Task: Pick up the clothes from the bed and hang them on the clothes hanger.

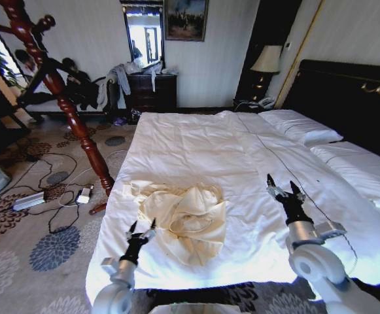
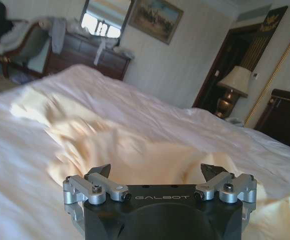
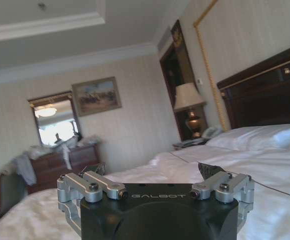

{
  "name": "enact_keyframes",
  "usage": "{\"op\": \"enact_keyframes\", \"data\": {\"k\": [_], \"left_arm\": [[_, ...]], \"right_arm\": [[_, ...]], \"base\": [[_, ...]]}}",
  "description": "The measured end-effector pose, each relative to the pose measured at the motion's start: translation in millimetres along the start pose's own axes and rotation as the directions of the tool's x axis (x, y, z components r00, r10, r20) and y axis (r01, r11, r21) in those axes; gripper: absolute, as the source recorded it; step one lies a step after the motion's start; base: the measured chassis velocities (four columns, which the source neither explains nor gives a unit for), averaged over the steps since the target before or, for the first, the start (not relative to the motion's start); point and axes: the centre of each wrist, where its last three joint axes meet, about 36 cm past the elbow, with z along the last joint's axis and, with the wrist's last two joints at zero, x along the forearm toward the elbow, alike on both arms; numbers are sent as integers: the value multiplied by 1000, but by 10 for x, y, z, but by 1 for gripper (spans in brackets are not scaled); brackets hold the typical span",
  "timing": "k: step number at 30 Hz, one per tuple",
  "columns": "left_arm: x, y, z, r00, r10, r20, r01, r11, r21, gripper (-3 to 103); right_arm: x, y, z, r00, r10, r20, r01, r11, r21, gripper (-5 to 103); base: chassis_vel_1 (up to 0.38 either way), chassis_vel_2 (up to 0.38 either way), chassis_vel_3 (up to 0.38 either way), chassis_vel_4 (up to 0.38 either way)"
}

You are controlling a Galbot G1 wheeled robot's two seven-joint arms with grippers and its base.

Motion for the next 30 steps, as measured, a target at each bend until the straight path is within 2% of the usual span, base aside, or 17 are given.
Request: {"op": "enact_keyframes", "data": {"k": [1, 3, 5, 8, 12, 15, 16, 18, 20, 21, 22, 24, 25, 27, 30], "left_arm": [[0, 0, 0, 1000, 0, 0, 0, 1000, 0, 100], [-87, -145, 137, 999, 22, -37, -21, 999, 26, 100], [-127, -236, 212, 997, 39, -59, -38, 999, 29, 100], [-145, -292, 294, 995, 54, -85, -53, 998, 22, 102], [-164, -304, 342, 992, 58, -110, -57, 998, 16, 96], [-178, -262, 328, 988, 62, -139, -60, 998, 14, 81], [-178, -262, 328, 988, 62, -139, -60, 998, 14, 81], [-181, -224, 313, 984, 70, -165, -68, 998, 14, 70], [-177, -212, 298, 981, 74, -177, -72, 997, 17, 70], [-165, -201, 247, 977, 85, -194, -82, 996, 27, 59], [-158, -193, 221, 975, 90, -201, -86, 996, 31, 59], [-139, -150, 169, 971, 99, -216, -96, 995, 24, 48], [-139, -150, 169, 971, 99, -216, -96, 995, 24, 48], [-132, -113, 147, 970, 98, -223, -97, 995, 13, 38], [-133, -75, 112, 970, 92, -225, -95, 995, 0, 32]], "right_arm": [[0, 0, 0, 1000, 0, 0, 0, 1000, 0, 100], [72, -98, -52, 999, 45, 6, -46, 999, 19, 100], [118, -147, -105, 997, 77, 14, -78, 997, 25, 100], [164, -176, -147, 995, 101, 20, -101, 995, 27, 100], [223, -181, -150, 993, 118, 21, -119, 993, 28, 100], [257, -162, -138, 992, 128, 18, -129, 991, 28, 100], [257, -162, -138, 992, 128, 18, -129, 991, 28, 100], [270, -156, -130, 991, 133, 15, -134, 991, 28, 100], [278, -155, -126, 991, 136, 13, -136, 990, 28, 100], [290, -156, -119, 990, 140, 10, -140, 990, 28, 100], [299, -157, -115, 990, 143, 7, -143, 989, 28, 100], [317, -156, -106, 988, 152, 2, -152, 988, 26, 100], [317, -156, -106, 988, 152, 2, -152, 988, 26, 100], [328, -153, -102, 987, 158, 1, -158, 987, 25, 100], [349, -146, -98, 987, 162, -2, -162, 987, 26, 100]], "base": [[0, 0, 0, 0], [0, 0, 0, 0], [0, 0, 0, 0], [0, 0, 0, 0], [0, 0, 0, 0], [0, 0, 0, 0], [0, 0, 0, 0], [0, 0, 0, 0], [0, 0, 0, 0], [0, 0, 0, 0], [0, 0, 0, 0], [0, 0, 0, 0], [0, 0, 0, 0], [0, 0, 0, 0], [0, 0, 0, 0]]}}
